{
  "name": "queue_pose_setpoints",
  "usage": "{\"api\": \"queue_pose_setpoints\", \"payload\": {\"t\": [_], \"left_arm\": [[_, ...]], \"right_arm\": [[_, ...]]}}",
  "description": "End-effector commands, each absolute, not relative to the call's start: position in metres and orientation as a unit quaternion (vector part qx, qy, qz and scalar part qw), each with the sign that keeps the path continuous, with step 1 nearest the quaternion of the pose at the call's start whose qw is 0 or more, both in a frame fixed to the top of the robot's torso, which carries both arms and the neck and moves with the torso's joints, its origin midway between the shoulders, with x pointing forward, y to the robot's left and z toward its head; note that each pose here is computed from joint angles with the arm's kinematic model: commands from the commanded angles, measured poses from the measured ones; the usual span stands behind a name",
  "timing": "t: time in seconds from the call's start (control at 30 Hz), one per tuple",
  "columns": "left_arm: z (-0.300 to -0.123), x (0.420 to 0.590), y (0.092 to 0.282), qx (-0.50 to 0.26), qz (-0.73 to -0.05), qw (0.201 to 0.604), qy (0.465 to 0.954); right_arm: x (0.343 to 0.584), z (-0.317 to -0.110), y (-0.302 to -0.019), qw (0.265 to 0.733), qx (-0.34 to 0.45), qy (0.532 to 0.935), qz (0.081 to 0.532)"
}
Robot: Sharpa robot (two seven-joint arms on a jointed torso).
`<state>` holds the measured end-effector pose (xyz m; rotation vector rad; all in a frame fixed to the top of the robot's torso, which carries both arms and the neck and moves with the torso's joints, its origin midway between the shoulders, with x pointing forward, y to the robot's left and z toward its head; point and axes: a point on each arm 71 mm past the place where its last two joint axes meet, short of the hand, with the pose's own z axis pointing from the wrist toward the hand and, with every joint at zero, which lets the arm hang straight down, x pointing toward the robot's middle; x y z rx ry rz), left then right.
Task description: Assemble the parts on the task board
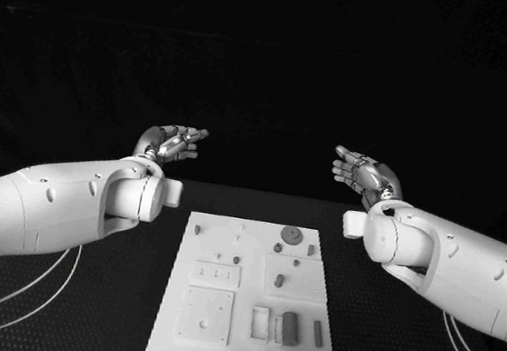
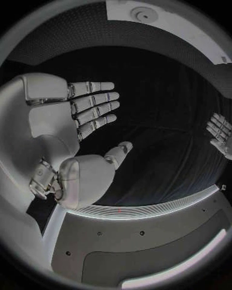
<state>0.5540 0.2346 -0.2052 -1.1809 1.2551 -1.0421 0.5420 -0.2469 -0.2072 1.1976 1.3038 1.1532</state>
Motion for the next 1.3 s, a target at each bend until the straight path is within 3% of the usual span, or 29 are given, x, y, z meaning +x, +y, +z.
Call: {"api": "queue_pose_setpoints", "payload": {"t": [0.03, 0.17, 0.37, 0.4, 0.6, 1.03, 1.3], "left_arm": [[-0.204, 0.566, 0.235, -0.497, -0.437, 0.490, 0.568], [-0.196, 0.579, 0.242, -0.495, -0.427, 0.492, 0.575], [-0.191, 0.585, 0.245, -0.494, -0.421, 0.493, 0.579], [-0.191, 0.583, 0.243, -0.487, -0.434, 0.482, 0.585], [-0.191, 0.578, 0.247, -0.475, -0.440, 0.479, 0.592], [-0.187, 0.559, 0.234, -0.417, -0.479, 0.457, 0.623], [-0.187, 0.546, 0.219, -0.407, -0.497, 0.437, 0.630]], "right_arm": [[0.550, -0.209, -0.243, 0.419, 0.465, 0.605, 0.493], [0.562, -0.203, -0.252, 0.409, 0.457, 0.623, 0.486], [0.568, -0.200, -0.258, 0.403, 0.453, 0.634, 0.481], [0.576, -0.195, -0.263, 0.490, 0.353, 0.668, 0.436], [0.582, -0.193, -0.261, 0.558, 0.231, 0.703, 0.376], [0.579, -0.195, -0.248, 0.599, 0.023, 0.749, 0.282], [0.573, -0.195, -0.234, 0.614, -0.079, 0.748, 0.239]]}}
